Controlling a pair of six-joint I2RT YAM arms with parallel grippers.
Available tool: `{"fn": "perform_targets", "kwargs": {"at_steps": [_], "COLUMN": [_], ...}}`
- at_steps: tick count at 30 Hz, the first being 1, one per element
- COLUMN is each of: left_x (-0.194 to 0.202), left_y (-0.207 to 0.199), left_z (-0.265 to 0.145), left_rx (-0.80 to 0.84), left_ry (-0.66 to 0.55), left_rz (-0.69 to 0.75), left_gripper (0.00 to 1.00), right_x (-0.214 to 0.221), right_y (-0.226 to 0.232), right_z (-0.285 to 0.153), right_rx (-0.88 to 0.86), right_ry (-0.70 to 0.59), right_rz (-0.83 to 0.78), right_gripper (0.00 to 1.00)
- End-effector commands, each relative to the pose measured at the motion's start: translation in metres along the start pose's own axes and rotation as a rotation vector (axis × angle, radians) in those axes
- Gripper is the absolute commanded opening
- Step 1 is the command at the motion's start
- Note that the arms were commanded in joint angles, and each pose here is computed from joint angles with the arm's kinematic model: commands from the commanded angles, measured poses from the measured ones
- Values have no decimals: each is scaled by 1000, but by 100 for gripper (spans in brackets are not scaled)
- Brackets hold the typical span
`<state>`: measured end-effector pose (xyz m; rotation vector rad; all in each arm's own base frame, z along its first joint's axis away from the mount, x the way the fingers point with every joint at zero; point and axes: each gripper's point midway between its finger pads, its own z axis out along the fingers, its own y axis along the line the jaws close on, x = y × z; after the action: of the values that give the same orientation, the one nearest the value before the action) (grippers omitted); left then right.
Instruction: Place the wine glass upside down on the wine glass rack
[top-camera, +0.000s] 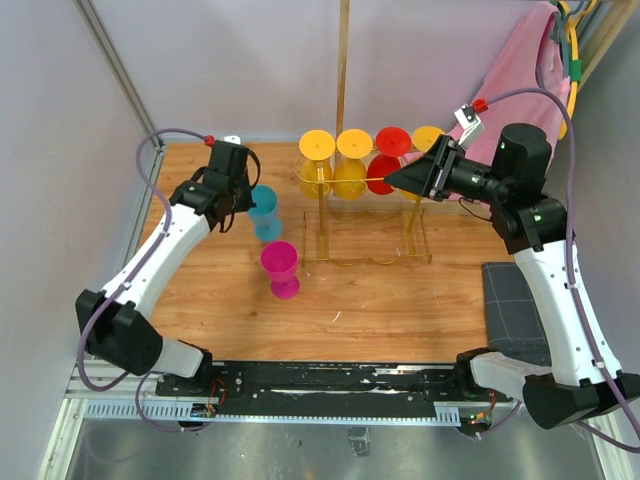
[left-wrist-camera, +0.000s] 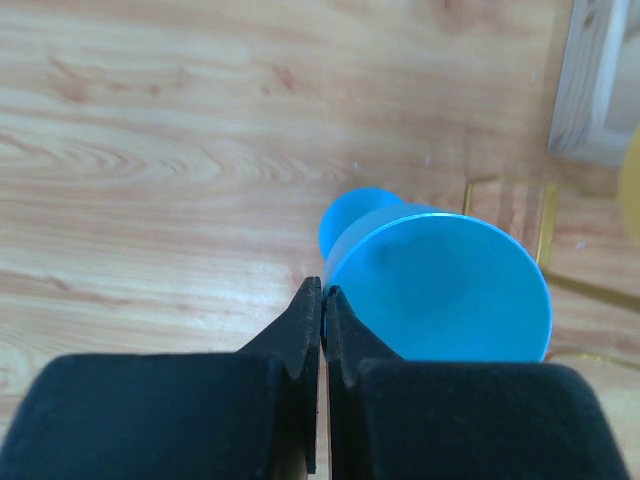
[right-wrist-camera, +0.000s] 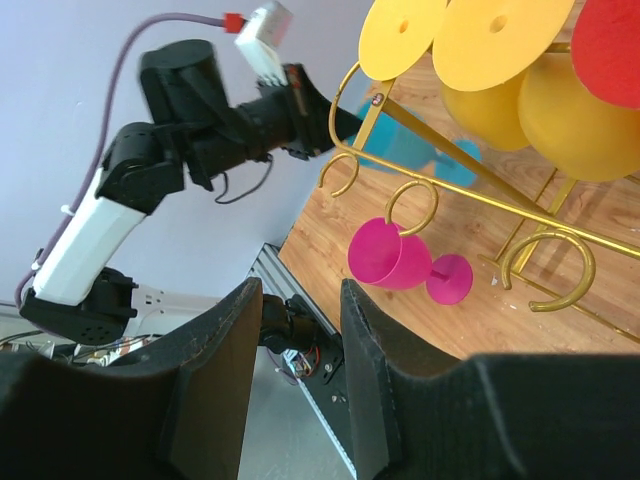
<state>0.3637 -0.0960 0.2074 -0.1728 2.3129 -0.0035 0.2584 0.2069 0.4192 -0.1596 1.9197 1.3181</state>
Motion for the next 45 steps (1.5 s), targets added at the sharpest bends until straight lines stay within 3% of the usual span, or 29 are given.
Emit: {"fn": "perform_targets", "kwargs": {"at_steps": [1, 4, 10, 18, 25, 30, 40, 45], "left_x": [-71, -97, -148, -183, -180, -175, -162, -147], "left_y": [26, 40, 42, -1, -59, -85, -76, -72], "left_z": [-55, -85, -165, -265, -314, -326, -319, -331], "left_rx": [-103, -144, 2, 472, 898, 1071, 1510, 1759], "left_ry": [-264, -374, -639, -866, -824, -769, -543, -462], "left_rz": [-72, -126, -266, -361, -334, -275, -419, -431], "left_gripper": [0, 0, 0, 0, 0, 0, 0, 0], "right_x": [-2, -2, -2, -4, -6, -13, -25, -34], "right_y": [3, 5, 9, 9, 1, -13, -21, -2], "right_z": [-7, -8, -10, -10, -8, -9, -13, -11], "right_rx": [-9, -22, -41, -46, -22, 15, 22, -112], "right_ry": [-30, -37, -55, -69, -79, -100, -136, -152], "right_rz": [-55, -63, -88, -106, -113, -96, -108, -96], "right_gripper": [39, 39, 39, 39, 39, 39, 40, 40]}}
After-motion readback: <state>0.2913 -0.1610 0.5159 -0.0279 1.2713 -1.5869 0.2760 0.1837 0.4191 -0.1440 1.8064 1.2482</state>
